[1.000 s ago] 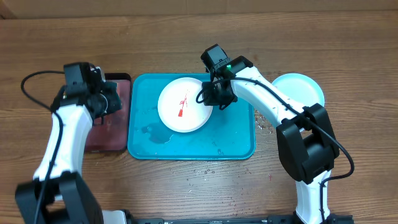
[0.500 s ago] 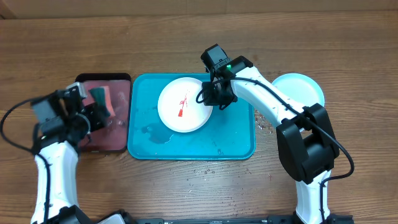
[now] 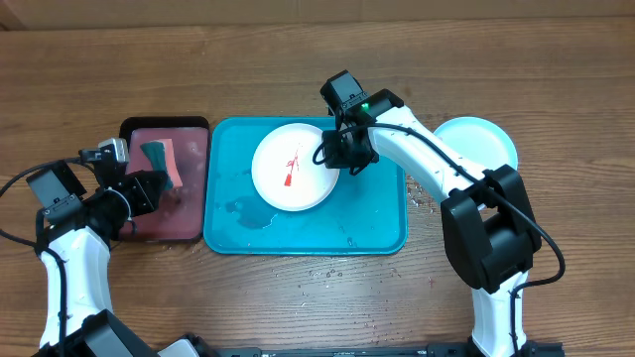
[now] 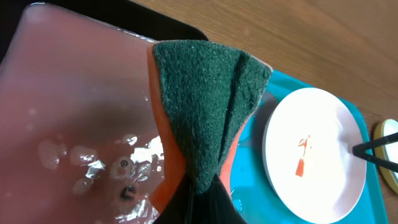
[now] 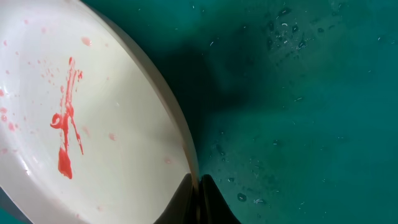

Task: Clean dirty plates on tray and stack at the side
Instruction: 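Grasp the sponge in the black tray with the left gripper and lift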

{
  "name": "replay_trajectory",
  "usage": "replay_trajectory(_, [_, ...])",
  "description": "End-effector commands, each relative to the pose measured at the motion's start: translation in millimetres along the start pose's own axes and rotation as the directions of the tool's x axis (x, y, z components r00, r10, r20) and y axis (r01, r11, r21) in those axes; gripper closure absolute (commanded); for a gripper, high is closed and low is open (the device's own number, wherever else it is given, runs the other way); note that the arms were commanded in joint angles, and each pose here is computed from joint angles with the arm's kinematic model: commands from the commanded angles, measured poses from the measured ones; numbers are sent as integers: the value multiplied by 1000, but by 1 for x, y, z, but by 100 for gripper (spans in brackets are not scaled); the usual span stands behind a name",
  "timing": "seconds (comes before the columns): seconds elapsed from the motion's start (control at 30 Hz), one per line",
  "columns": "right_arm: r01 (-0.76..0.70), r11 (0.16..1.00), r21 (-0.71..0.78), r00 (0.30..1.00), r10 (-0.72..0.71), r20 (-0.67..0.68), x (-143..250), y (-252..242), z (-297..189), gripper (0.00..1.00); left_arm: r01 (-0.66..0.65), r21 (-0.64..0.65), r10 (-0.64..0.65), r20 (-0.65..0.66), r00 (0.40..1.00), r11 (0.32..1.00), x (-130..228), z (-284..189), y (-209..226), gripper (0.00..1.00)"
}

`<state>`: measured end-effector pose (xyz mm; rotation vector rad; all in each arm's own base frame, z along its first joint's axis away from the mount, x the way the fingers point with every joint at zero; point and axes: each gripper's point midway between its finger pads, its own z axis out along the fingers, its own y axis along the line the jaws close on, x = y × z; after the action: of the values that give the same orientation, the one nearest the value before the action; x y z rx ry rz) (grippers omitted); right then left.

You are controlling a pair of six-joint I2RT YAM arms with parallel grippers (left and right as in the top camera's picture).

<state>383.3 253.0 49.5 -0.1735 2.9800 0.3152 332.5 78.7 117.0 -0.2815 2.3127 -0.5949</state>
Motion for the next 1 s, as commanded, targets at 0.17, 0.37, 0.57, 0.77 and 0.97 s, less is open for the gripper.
replay_trajectory(0.17, [13,1000,-22,1000,-13,25,-6,8,-8,96,-18,37,18,8,1000,999,-1,0,-4,96])
replay_trajectory(0.37, [14,1000,-22,1000,-13,25,-6,8,-8,96,-18,37,18,8,1000,999,-1,0,-4,96])
replay_trajectory(0.57, [13,1000,-22,1000,-13,24,-6,8,-8,96,-18,37,18,8,1000,999,-1,0,-4,96])
replay_trajectory(0.77, [14,995,-97,1000,-15,-10,0,21,-8,96,-16,37,16,-1,1000,999,0,4,-8,96])
replay_trajectory(0.97, [19,989,-144,999,-25,-40,8,31,-7,96,-31,-57,27,-76,997,998,11,27,-22,96])
